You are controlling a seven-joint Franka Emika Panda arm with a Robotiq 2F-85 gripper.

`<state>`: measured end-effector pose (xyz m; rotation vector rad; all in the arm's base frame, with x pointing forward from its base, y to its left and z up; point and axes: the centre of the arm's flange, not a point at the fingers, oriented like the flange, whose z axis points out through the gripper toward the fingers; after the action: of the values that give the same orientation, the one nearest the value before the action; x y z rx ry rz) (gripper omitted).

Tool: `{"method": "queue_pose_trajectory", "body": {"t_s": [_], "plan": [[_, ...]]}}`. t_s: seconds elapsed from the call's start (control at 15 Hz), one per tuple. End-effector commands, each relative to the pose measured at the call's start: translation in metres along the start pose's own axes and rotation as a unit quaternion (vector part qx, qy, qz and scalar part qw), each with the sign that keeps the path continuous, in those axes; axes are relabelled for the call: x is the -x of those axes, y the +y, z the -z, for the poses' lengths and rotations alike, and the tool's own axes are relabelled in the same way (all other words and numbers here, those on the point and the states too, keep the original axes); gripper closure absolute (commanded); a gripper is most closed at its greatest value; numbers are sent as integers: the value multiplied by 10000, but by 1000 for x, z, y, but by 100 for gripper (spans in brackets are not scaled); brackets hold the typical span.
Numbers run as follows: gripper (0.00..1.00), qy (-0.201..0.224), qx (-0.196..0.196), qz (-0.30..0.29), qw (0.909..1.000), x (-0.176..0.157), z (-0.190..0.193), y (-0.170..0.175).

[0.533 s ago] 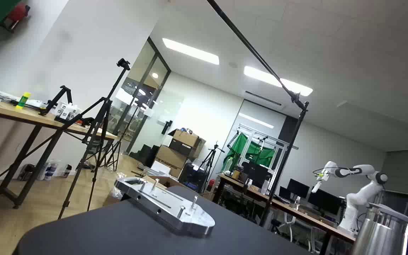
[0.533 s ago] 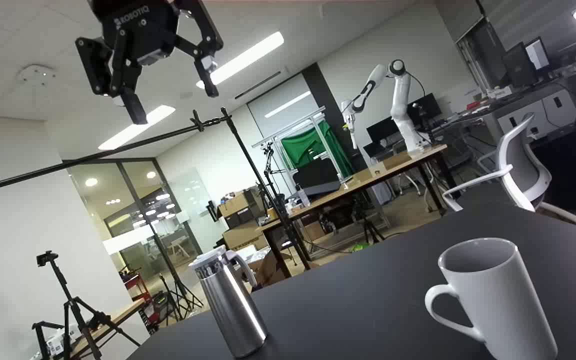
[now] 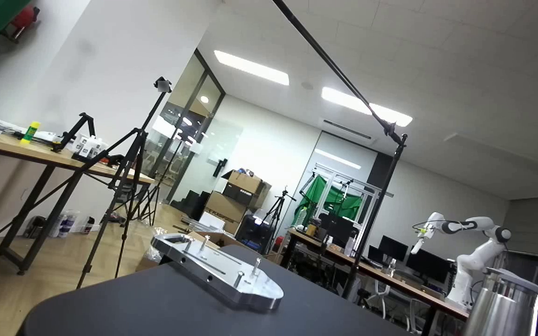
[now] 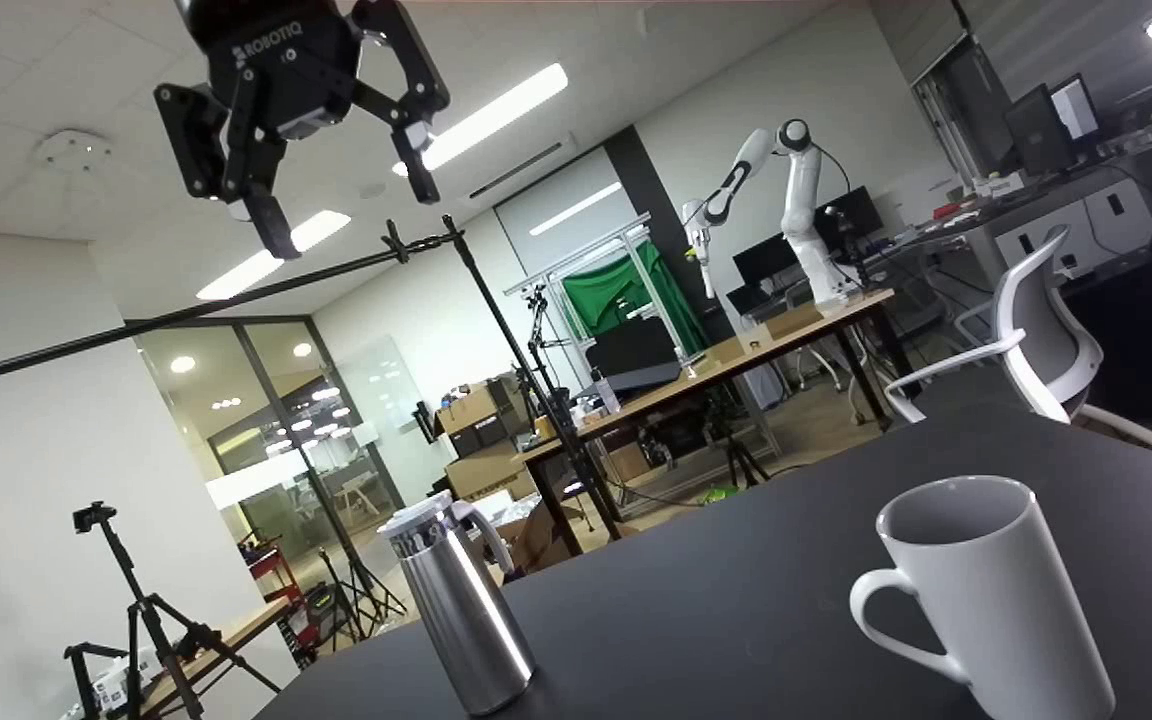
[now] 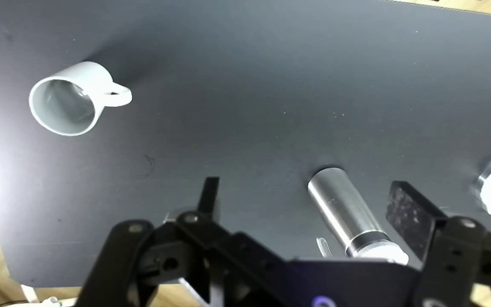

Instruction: Open and close the lid on the top of the flask

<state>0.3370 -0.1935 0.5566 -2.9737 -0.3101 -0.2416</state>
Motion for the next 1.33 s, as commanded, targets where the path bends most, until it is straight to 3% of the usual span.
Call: {"method": "queue_pose_trajectory", "body": {"t_s": [0.0,0.13,0.4,0.47,0.53,0.87,1.27], "plan": [[0,6,5,4,10000,1,1,0],[0,16,15,2,10000,2,2,1],[0,-124,-139,39,9998,-42,-17,1],[25,-203,-175,75,9996,-56,-26,-2],[26,-229,-150,101,9996,-71,-36,-7],[61,-273,-34,424,9987,-126,-77,-49],[100,-87,187,1021,9946,-164,-98,-111]]}}
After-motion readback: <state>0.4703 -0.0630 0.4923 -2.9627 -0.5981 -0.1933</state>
